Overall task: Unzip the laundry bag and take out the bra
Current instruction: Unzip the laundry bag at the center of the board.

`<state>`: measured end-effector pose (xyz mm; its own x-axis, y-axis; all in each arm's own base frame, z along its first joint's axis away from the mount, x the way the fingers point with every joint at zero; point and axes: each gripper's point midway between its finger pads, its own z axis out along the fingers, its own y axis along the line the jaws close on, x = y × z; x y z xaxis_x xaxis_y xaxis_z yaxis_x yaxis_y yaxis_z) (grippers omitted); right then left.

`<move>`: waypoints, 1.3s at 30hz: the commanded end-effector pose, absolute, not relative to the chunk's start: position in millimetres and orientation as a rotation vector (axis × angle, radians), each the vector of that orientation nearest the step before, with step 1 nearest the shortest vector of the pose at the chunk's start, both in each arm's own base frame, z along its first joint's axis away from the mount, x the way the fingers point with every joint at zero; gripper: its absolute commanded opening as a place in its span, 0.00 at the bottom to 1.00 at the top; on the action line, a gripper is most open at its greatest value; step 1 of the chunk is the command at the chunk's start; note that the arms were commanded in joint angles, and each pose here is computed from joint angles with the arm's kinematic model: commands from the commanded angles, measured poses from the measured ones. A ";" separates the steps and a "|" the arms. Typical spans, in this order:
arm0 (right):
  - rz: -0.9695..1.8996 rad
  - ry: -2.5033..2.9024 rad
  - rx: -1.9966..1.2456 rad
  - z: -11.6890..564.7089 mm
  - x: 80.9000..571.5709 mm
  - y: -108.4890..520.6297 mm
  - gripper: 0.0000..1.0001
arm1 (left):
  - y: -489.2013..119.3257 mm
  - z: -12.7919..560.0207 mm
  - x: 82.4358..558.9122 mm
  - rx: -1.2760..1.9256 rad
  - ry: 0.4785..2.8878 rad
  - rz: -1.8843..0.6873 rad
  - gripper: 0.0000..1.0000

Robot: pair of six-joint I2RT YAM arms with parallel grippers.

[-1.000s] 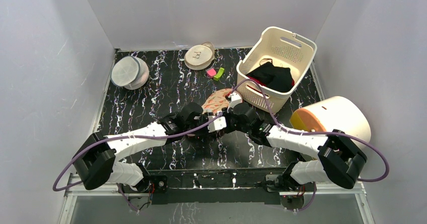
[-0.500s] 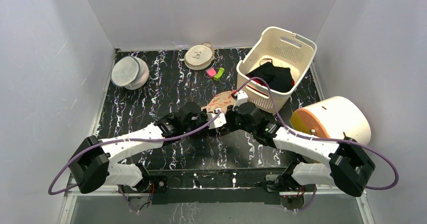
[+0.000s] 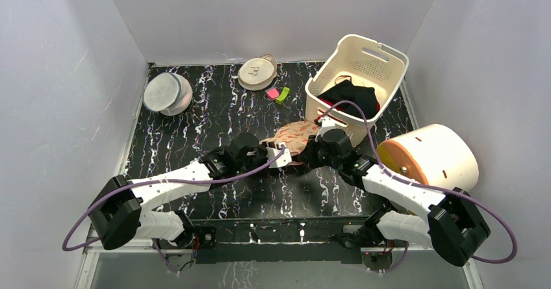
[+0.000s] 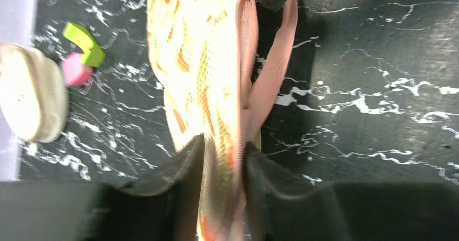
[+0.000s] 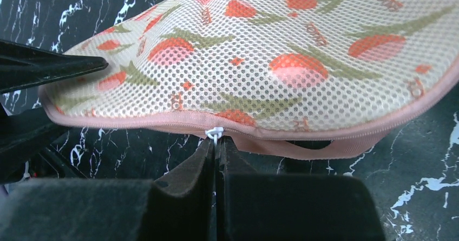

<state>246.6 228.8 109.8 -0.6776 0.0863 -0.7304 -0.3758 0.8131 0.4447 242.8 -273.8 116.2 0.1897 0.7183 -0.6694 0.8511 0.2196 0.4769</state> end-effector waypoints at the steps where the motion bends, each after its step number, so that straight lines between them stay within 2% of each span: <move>1: 0.842 2.124 -0.270 135.5 249.5 257.5 0.00 | -268.0 105.6 223.9 1.607 1.564 -0.263 0.42; 3: 0.867 2.114 -0.294 139.0 245.3 270.0 0.00 | -276.3 106.9 211.9 1.634 1.540 -0.356 0.52; 6: 0.903 2.096 -0.311 145.4 240.2 287.0 0.00 | -283.6 112.4 203.5 1.633 1.512 -0.432 0.61; 15: 0.966 2.074 -0.374 153.6 227.4 326.4 0.00 | -294.1 122.9 188.7 1.629 1.459 -0.553 0.68; 21: 0.969 2.076 -0.385 151.3 224.9 329.9 0.00 | -277.5 109.8 220.3 1.600 1.571 -0.329 0.45; 27: 0.956 2.074 -0.374 151.6 222.9 323.6 0.00 | -275.7 108.9 221.6 1.594 1.565 -0.312 0.34; 31: 0.941 2.068 -0.365 153.0 223.0 319.1 0.00 | -272.4 104.2 228.1 1.597 1.591 -0.264 0.12; 34: 0.927 2.074 -0.355 150.7 222.3 314.9 0.00 | -268.9 103.7 232.5 1.587 1.599 -0.228 0.01; 39: 0.864 2.097 -0.317 138.9 221.4 298.6 0.00 | -263.1 104.1 237.6 1.565 1.605 -0.180 0.00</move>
